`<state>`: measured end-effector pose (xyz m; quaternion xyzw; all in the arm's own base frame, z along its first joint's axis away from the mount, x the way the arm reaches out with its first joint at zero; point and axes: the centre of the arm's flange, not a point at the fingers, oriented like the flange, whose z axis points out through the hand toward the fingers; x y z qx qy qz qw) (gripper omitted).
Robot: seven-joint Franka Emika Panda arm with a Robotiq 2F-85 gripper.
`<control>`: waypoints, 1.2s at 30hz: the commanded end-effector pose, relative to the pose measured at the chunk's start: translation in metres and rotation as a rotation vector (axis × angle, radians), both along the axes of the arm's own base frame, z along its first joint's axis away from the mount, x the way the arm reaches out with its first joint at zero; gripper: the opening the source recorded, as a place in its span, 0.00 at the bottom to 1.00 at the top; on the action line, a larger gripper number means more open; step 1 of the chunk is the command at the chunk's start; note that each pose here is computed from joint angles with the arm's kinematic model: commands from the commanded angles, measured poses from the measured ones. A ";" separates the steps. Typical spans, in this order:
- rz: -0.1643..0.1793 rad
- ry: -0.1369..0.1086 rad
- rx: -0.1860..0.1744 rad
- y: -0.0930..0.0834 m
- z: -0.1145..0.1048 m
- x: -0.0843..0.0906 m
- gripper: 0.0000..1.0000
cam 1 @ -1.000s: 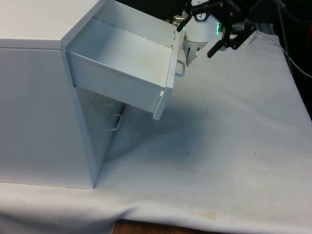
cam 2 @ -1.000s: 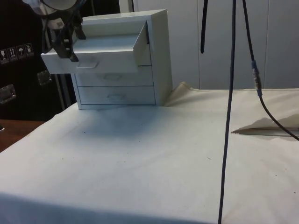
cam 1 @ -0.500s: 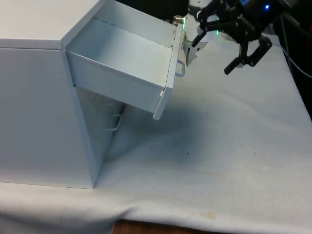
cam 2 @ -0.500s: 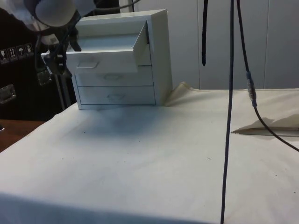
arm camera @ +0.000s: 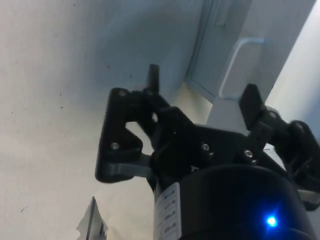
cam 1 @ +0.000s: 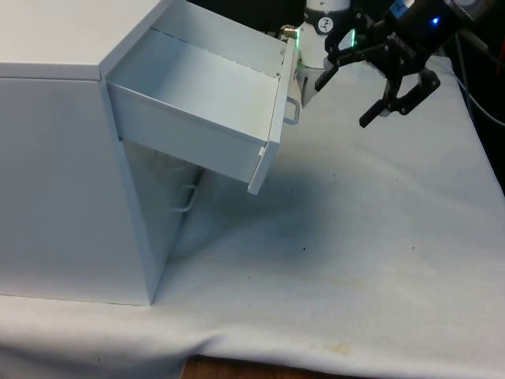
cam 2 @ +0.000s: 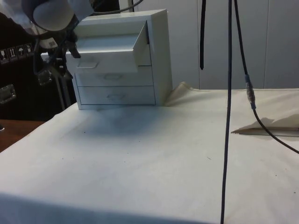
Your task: Open the drawer, then close it.
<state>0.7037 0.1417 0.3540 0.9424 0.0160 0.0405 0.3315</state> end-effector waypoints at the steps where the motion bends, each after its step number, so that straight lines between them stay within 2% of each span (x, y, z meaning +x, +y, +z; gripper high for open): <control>1: 0.001 0.000 0.001 0.000 0.000 0.000 0.77; 3: 0.000 0.000 0.000 0.000 0.000 0.000 0.67; 4: 0.001 0.000 0.001 0.000 0.000 0.000 0.67; 8: 0.001 -0.001 0.000 0.000 0.000 0.000 0.46; 10: 0.001 -0.001 0.000 0.000 0.000 0.000 0.28; 14: 0.000 0.000 -0.001 0.000 0.000 0.000 0.07; 15: 0.001 -0.001 0.000 0.000 0.000 0.000 0.07; 17: 0.000 0.001 0.001 -0.004 0.000 0.001 0.00; 23: -0.011 0.003 0.017 -0.023 -0.001 0.003 0.00; 24: -0.020 0.006 0.003 -0.021 -0.002 0.003 0.00; 25: -0.014 0.004 0.019 -0.026 -0.002 0.003 0.00; 26: -0.015 0.004 0.020 -0.029 -0.001 0.003 0.00; 36: -0.024 0.010 0.015 -0.033 -0.003 0.004 0.00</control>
